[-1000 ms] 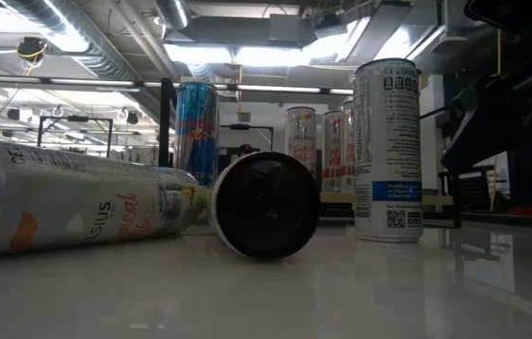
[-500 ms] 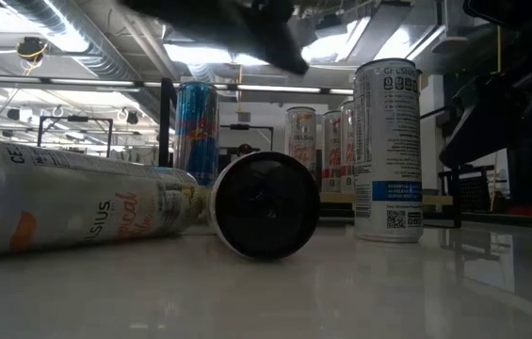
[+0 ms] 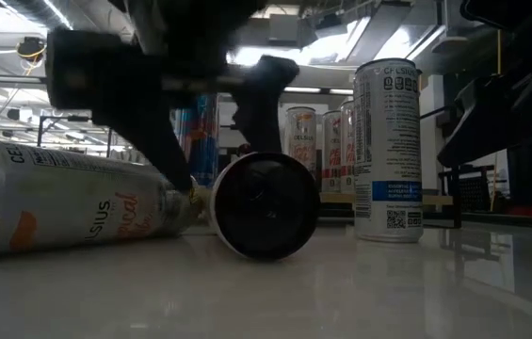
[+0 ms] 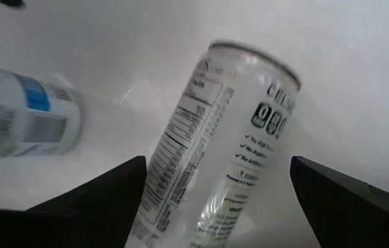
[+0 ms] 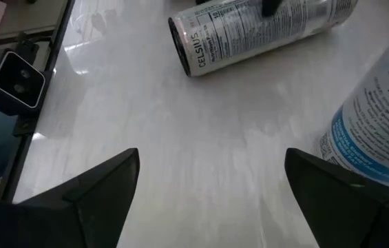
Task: Place canned beverage on shelf
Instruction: Put the white-yellow soda can on the shelf aligned with the other white-yellow soda can
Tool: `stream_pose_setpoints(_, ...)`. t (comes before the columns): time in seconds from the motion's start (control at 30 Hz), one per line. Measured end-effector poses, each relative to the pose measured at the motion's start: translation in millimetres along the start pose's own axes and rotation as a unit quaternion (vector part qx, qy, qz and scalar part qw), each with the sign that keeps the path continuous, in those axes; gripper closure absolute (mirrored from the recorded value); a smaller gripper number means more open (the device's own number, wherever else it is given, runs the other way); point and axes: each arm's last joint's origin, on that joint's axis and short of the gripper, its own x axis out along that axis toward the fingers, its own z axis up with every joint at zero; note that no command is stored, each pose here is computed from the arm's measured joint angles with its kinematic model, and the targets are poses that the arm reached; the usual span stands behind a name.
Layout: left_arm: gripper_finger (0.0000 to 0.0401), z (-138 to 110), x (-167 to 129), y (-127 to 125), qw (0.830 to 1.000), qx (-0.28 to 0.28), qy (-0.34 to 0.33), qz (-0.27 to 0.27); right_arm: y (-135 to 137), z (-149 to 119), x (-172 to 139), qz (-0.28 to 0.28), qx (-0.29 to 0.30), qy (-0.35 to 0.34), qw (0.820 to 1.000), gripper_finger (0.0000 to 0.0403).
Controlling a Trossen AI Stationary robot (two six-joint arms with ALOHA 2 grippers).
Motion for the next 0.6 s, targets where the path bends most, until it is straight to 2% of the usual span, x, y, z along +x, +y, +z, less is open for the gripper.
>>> stream_pose_setpoints(0.27, 0.0049, -6.9, 21.8, -0.2, 0.999, 0.011, 0.041, 0.027, -0.1, 0.0, 0.1, -0.001, 0.001, 0.0, 1.0, 0.0045)
stream_pose_setpoints(0.43, 0.0051, -6.7, 25.0, -0.3, 0.999, 0.018, 0.039, 0.029, 0.0, 0.1, 0.1, 0.0, 0.01, -0.001, 1.0, 0.0045)
stream_pose_setpoints(0.6, 0.0075, -4.8, 26.1, 1.4, 0.999, 0.019, 0.027, 0.041, 0.1, 0.2, 0.1, 0.0, 0.012, -0.001, 1.0, 0.0045)
